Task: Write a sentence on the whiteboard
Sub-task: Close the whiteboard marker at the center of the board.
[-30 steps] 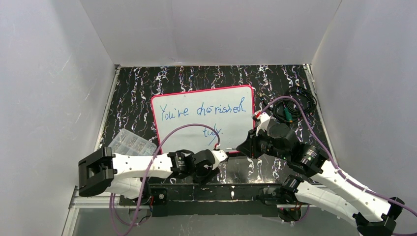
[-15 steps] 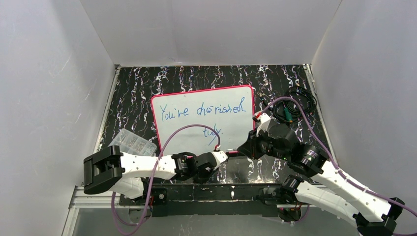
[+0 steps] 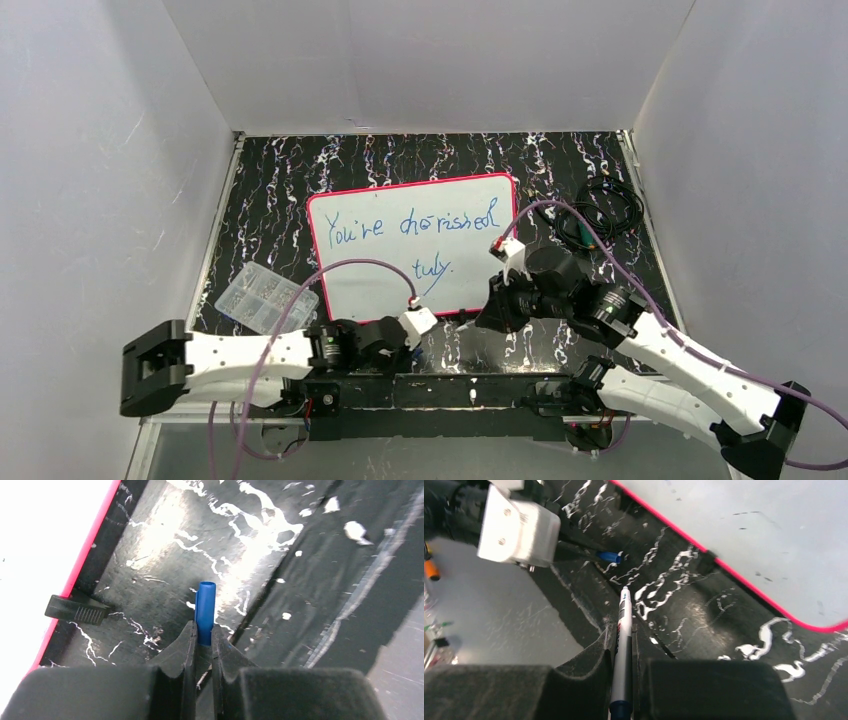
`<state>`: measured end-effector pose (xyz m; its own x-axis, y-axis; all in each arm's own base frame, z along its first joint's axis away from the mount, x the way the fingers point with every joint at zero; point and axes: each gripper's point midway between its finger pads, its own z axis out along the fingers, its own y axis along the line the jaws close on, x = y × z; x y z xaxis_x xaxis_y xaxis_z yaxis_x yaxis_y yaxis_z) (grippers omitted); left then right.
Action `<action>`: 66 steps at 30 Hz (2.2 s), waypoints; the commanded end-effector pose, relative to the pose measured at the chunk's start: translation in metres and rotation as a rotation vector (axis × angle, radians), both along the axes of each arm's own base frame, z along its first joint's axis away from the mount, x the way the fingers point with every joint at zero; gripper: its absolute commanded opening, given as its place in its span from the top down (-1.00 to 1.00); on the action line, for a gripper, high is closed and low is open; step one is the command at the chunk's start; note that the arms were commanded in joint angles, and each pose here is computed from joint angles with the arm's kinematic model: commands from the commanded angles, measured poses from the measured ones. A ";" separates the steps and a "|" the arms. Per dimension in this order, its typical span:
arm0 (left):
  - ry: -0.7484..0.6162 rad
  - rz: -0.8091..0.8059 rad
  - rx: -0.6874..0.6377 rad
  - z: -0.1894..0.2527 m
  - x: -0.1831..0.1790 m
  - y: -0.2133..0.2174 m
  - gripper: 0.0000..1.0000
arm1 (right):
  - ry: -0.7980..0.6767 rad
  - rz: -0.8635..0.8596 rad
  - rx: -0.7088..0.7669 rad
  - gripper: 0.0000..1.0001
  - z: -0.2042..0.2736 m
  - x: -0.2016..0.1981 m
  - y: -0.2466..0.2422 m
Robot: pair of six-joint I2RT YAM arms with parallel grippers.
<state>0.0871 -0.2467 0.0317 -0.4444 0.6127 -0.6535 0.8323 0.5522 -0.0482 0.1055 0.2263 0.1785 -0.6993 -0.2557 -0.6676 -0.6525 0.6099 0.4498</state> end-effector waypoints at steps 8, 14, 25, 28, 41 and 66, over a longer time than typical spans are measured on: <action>0.043 -0.135 -0.345 0.052 -0.030 -0.018 1.00 | 0.109 0.231 0.227 0.97 0.019 -0.031 0.042; 0.058 -0.172 -0.407 0.065 -0.039 -0.020 1.00 | 0.140 0.247 0.206 0.97 0.012 -0.036 0.038; 0.053 -0.191 -0.446 0.075 -0.041 -0.021 1.00 | 0.176 0.268 0.206 0.97 0.007 -0.041 0.039; 0.052 -0.196 -0.452 0.078 -0.042 -0.022 1.00 | 0.182 0.271 0.204 0.97 0.005 -0.041 0.040; 0.064 -0.227 -0.463 0.084 -0.047 -0.024 1.00 | 0.185 0.264 0.198 0.97 -0.001 -0.041 0.039; 0.061 -0.242 -0.483 0.092 -0.047 -0.029 1.00 | 0.225 0.288 0.213 0.97 -0.007 -0.046 0.042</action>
<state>0.0396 -0.2682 0.1036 -0.3963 0.3778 -0.8368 0.9105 0.2787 -0.3054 0.0601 0.2649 0.1683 -0.7579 -0.3438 -0.5544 -0.6501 0.3281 0.6853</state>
